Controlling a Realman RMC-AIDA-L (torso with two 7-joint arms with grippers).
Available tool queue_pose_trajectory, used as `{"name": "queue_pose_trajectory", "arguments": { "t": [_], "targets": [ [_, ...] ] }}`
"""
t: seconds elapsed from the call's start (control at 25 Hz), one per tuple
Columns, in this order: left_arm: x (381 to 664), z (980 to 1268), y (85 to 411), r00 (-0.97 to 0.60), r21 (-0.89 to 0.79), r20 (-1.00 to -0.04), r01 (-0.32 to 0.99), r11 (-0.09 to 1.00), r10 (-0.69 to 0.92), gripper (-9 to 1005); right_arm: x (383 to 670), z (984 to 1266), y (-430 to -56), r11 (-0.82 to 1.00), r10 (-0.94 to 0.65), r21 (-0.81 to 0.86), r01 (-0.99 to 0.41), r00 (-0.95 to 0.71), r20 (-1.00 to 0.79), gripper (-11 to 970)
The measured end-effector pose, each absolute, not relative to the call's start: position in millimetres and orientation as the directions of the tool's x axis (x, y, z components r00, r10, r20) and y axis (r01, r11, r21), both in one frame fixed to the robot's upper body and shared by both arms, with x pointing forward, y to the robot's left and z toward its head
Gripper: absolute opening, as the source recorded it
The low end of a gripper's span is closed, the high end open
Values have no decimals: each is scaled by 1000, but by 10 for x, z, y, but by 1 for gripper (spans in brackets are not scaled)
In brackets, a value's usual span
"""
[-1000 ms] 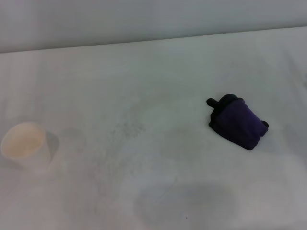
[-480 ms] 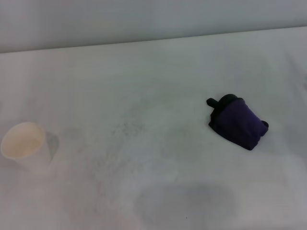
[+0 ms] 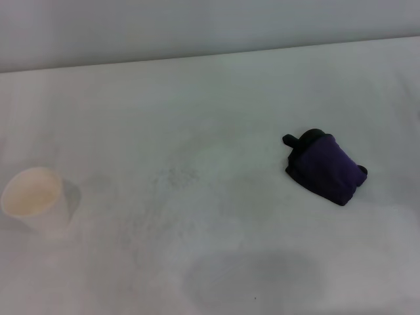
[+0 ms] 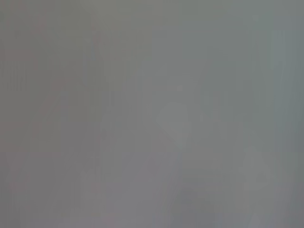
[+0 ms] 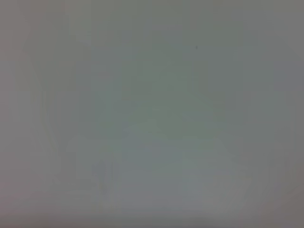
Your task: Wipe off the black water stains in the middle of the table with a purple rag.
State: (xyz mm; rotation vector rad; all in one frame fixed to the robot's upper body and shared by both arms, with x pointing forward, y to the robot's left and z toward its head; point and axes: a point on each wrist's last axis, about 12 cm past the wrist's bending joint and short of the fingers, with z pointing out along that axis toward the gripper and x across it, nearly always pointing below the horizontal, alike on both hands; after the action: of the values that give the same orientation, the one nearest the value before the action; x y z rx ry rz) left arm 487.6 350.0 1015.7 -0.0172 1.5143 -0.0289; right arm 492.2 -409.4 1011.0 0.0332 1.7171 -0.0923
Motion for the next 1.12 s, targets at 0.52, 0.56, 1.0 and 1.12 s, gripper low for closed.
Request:
{"name": "queue_pose_trajectory", "arguments": {
  "t": [0.52,0.56,1.0,1.12],
  "targets": [
    [4923,10167,3470,56,-32,-998,17,999,-32,892,4936,10131,-4093,996,-36,-46,72,-136,-990,876],
    [4927,10169,3468,57,-32,-998,18,999,-33,892,4937,10137,-4091,997,-36,-45,70,-131,-991,876],
    [4946,10174,3440,61,-36,-997,23,999,-37,893,4914,10184,-4081,997,-21,-27,76,-74,-997,876],
    [4950,10171,3435,57,-36,-998,24,999,-38,892,4901,10191,-4080,997,-26,-30,74,-65,-998,876]
  ]
}}
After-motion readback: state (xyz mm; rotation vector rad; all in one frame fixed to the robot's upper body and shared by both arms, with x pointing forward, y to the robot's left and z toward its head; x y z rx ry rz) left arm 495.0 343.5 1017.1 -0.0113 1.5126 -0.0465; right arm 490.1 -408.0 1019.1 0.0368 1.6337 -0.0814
